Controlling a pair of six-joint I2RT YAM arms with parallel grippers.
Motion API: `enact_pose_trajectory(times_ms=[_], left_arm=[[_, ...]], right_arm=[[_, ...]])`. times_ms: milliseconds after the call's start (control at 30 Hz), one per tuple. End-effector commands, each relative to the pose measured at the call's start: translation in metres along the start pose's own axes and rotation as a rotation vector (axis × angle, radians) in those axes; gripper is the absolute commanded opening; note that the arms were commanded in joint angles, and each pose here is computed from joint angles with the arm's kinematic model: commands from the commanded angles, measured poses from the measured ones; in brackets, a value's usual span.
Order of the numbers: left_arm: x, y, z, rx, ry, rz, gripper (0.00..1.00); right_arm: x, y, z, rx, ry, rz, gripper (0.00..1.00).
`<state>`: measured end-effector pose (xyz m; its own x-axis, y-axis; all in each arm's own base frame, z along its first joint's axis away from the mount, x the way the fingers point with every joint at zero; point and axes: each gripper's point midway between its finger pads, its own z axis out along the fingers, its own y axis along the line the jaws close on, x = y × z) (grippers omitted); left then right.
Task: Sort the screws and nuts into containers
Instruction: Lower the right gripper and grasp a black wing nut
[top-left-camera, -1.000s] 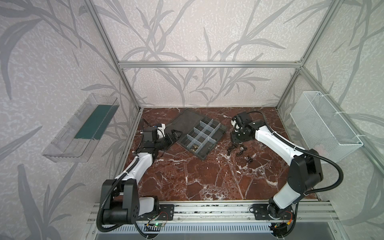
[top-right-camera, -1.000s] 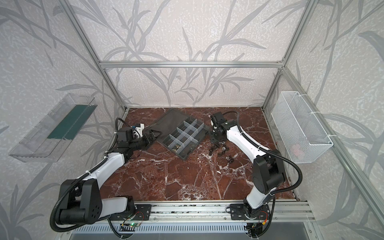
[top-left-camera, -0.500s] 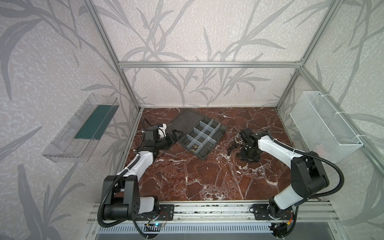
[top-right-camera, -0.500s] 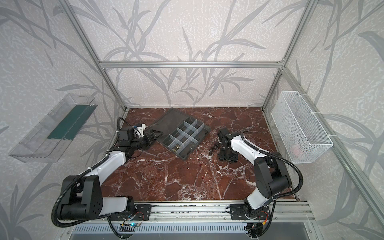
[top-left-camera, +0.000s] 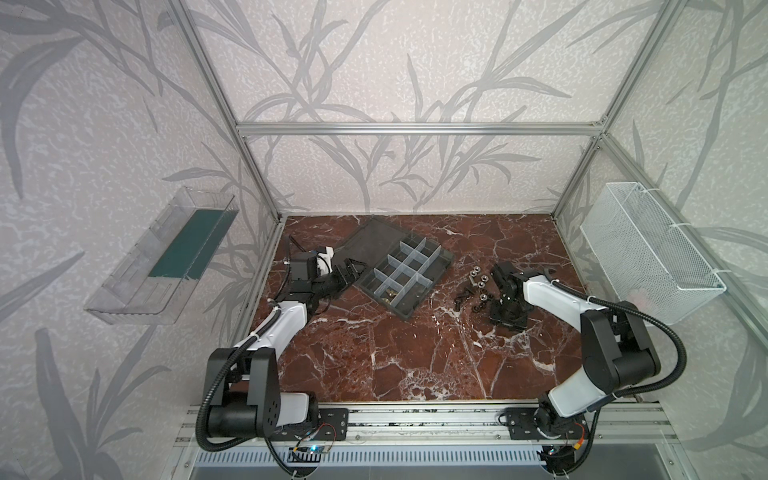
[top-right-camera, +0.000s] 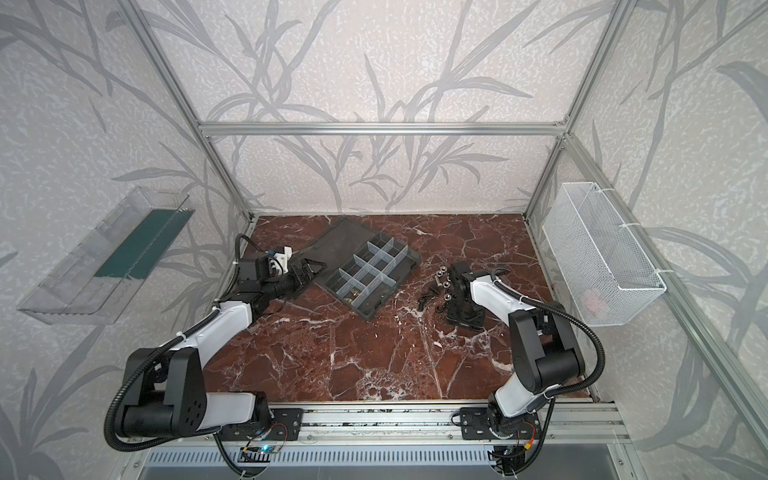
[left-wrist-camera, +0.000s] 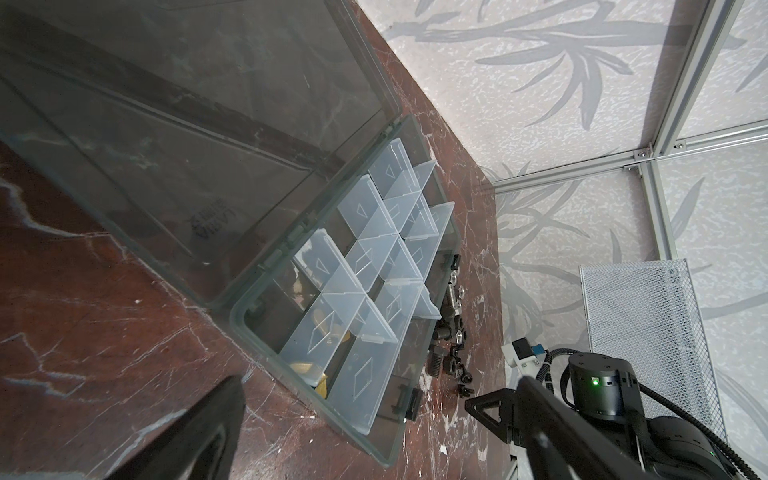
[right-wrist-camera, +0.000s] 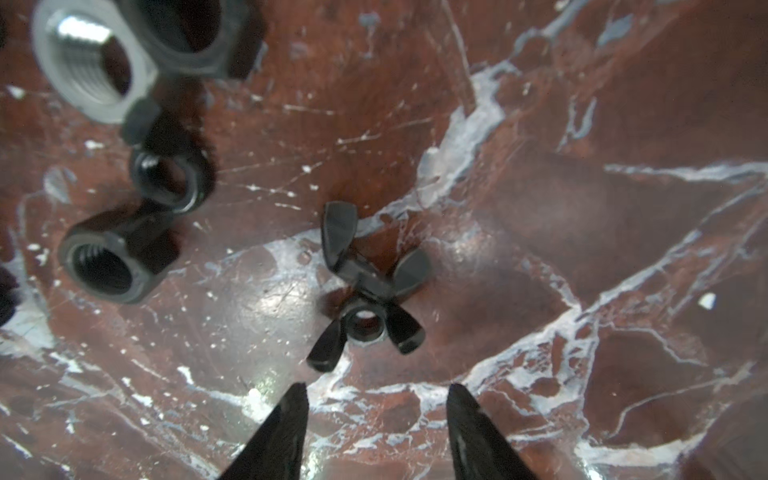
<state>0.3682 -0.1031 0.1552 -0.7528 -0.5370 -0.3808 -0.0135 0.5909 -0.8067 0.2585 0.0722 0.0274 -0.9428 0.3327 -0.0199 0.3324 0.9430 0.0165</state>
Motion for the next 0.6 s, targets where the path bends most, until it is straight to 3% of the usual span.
enact_pose_trajectory(times_ms=[0, 567], left_arm=[[-0.007, -0.011, 0.001, 0.032, -0.007, 0.017, 0.99], [-0.008, -0.007, 0.004, 0.025, -0.008, 0.009, 1.0]], right_arm=[[-0.003, 0.006, 0.007, -0.032, 0.008, 0.016, 0.56], [-0.016, 0.011, 0.037, -0.017, 0.036, -0.001, 0.56]])
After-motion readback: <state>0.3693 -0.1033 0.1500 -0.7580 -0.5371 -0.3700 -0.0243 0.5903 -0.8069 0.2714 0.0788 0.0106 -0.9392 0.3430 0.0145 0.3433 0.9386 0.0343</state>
